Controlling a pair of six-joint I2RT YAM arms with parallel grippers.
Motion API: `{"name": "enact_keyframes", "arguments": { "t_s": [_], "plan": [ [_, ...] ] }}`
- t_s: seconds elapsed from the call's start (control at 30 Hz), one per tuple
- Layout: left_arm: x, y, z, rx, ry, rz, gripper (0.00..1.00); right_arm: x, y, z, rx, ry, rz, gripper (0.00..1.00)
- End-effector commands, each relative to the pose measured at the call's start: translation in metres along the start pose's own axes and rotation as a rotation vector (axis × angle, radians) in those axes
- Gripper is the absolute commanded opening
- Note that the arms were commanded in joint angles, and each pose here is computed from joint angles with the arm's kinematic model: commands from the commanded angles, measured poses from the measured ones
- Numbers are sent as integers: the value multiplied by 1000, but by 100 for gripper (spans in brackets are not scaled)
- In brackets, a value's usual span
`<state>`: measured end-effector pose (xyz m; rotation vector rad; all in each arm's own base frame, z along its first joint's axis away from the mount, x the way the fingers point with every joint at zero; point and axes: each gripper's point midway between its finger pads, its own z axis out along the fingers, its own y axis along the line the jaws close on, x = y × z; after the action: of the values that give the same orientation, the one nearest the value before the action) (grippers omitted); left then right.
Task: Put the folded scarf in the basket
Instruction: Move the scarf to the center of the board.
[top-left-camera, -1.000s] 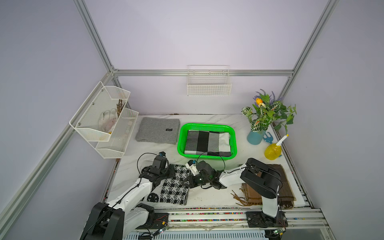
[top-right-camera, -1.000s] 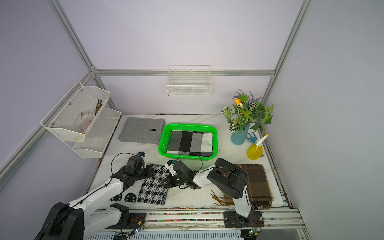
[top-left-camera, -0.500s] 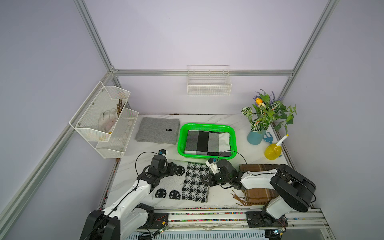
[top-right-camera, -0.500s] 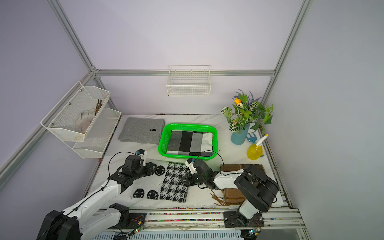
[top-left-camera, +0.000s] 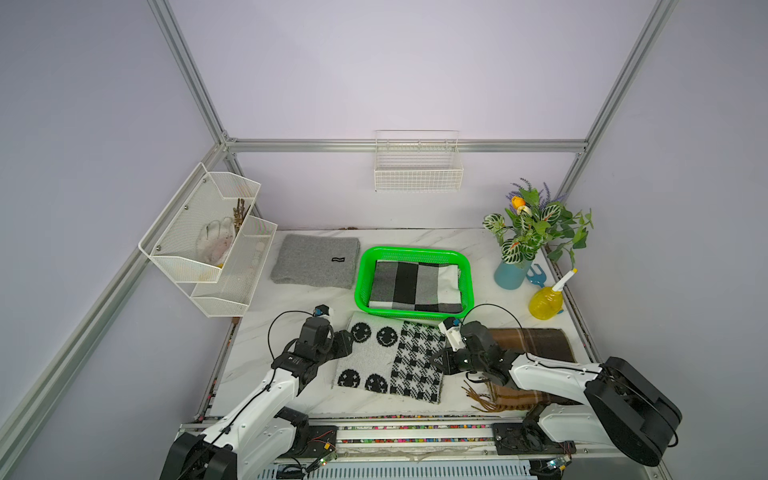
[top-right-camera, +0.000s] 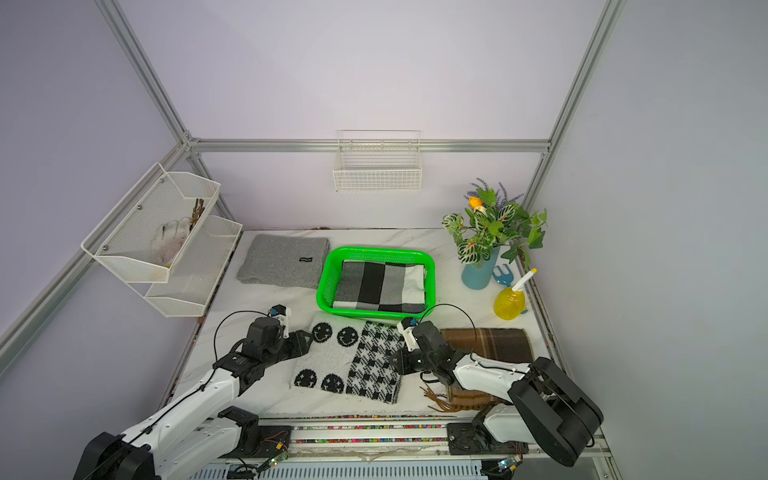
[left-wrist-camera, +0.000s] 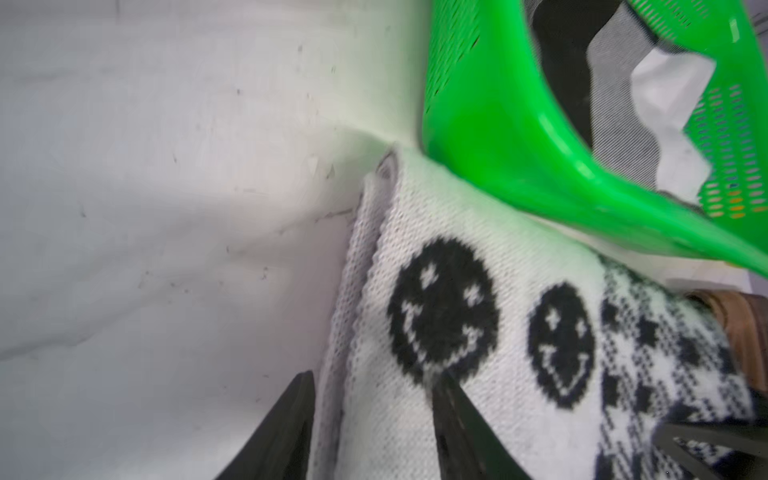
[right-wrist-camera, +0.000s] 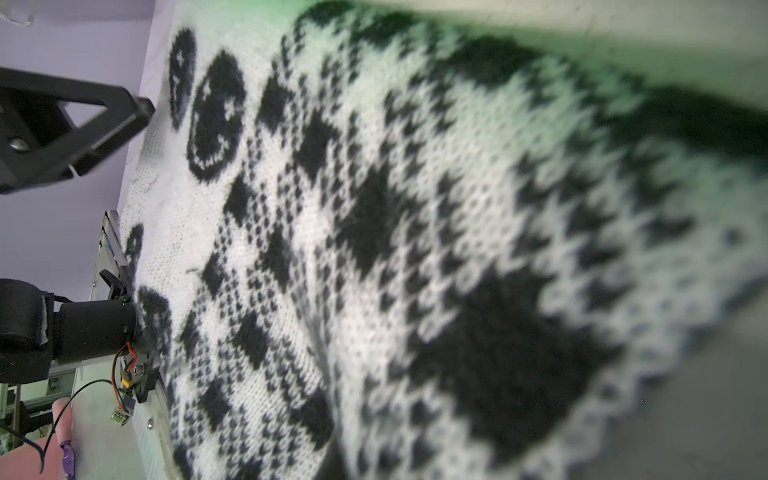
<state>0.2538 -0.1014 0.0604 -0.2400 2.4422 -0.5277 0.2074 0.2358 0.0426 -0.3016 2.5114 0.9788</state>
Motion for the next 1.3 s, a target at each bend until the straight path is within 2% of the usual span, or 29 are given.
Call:
{"name": "enact_keyframes", "arguments": {
  "t_s": [0.0,0.1,0.2,0.23,0.27,0.4,0.47,0.6,0.77,0.9,1.13,1.27],
  "plan": [
    [1,-4,1,29,-8,-2,51,3,-17,-7,68,-24,5,0],
    [0,-5,3,35,-20,-2,57,3,-19,-8,73,-35,24,0],
    [5,-12,12,72,33,2,59,4,-21,-7,79,-24,26,0],
    [4,-16,15,91,35,5,59,5,-21,-6,78,-20,27,4],
    [2,-18,16,98,35,8,60,5,-20,-6,75,-17,31,16],
    [-5,-20,21,96,27,30,60,9,-23,-6,78,-14,47,46],
    [-8,-19,21,82,17,37,61,10,-23,-6,74,-17,54,52],
    [-7,-22,25,101,18,37,61,11,-22,-6,62,-18,68,54],
    [-1,-29,33,142,70,36,61,19,-17,-1,16,24,83,55],
    [6,-30,33,161,94,22,60,16,-14,-6,0,-12,88,56],
    [32,-39,36,244,170,-17,56,28,-13,8,-35,62,107,56],
    [32,-45,34,265,165,-12,54,28,-5,11,-87,74,114,55]
  ]
}}
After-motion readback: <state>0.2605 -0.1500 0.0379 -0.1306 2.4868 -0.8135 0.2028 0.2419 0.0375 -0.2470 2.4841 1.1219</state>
